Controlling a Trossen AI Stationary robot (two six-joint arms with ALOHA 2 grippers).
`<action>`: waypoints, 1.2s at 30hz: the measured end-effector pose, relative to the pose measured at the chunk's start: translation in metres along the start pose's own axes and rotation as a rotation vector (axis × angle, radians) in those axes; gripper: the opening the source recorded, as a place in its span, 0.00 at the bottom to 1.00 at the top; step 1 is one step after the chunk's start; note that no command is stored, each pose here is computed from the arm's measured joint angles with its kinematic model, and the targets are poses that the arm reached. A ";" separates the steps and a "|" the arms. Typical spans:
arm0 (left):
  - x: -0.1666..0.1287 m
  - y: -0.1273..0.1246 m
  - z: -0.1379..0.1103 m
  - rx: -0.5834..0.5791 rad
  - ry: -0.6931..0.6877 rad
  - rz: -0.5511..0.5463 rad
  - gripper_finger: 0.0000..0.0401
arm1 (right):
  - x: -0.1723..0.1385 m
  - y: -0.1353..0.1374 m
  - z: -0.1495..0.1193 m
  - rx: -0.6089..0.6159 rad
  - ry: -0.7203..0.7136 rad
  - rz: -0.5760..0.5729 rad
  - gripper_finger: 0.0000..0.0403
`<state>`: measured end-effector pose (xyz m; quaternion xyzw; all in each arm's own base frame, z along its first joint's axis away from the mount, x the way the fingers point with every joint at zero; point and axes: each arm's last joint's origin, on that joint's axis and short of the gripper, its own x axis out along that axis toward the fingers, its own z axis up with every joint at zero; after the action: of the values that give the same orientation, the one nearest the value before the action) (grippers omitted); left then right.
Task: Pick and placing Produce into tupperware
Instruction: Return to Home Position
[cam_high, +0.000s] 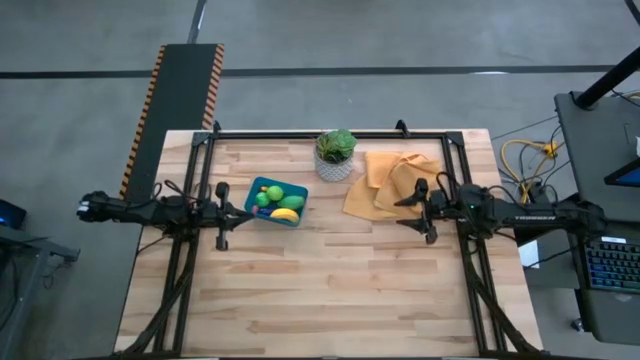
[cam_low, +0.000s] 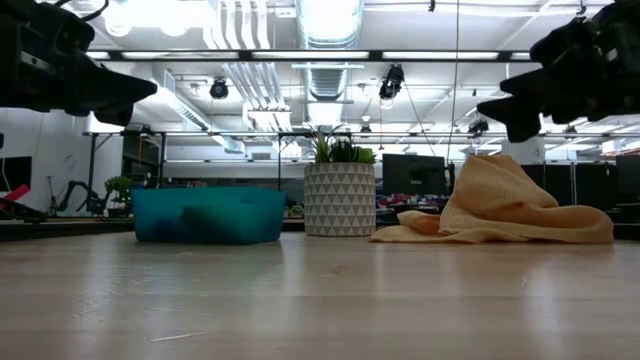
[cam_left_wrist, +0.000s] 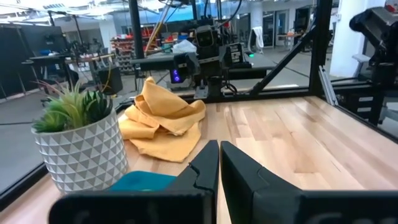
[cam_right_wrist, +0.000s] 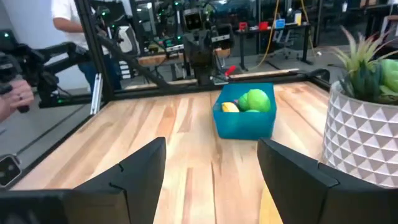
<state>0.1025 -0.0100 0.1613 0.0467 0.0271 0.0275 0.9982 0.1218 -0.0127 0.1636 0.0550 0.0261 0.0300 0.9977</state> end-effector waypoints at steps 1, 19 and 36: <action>0.000 0.000 0.000 0.000 0.003 0.000 0.00 | 0.001 0.000 -0.001 0.001 0.009 0.001 0.60; 0.000 -0.001 0.002 -0.022 -0.024 -0.032 0.00 | 0.009 -0.002 -0.004 -0.138 0.027 0.006 0.04; 0.000 -0.001 0.003 0.002 -0.035 -0.048 0.00 | 0.009 -0.002 0.001 -0.135 -0.016 -0.005 0.02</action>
<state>0.1024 -0.0115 0.1642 0.0477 0.0106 0.0028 0.9988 0.1314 -0.0137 0.1635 -0.0120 0.0161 0.0288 0.9994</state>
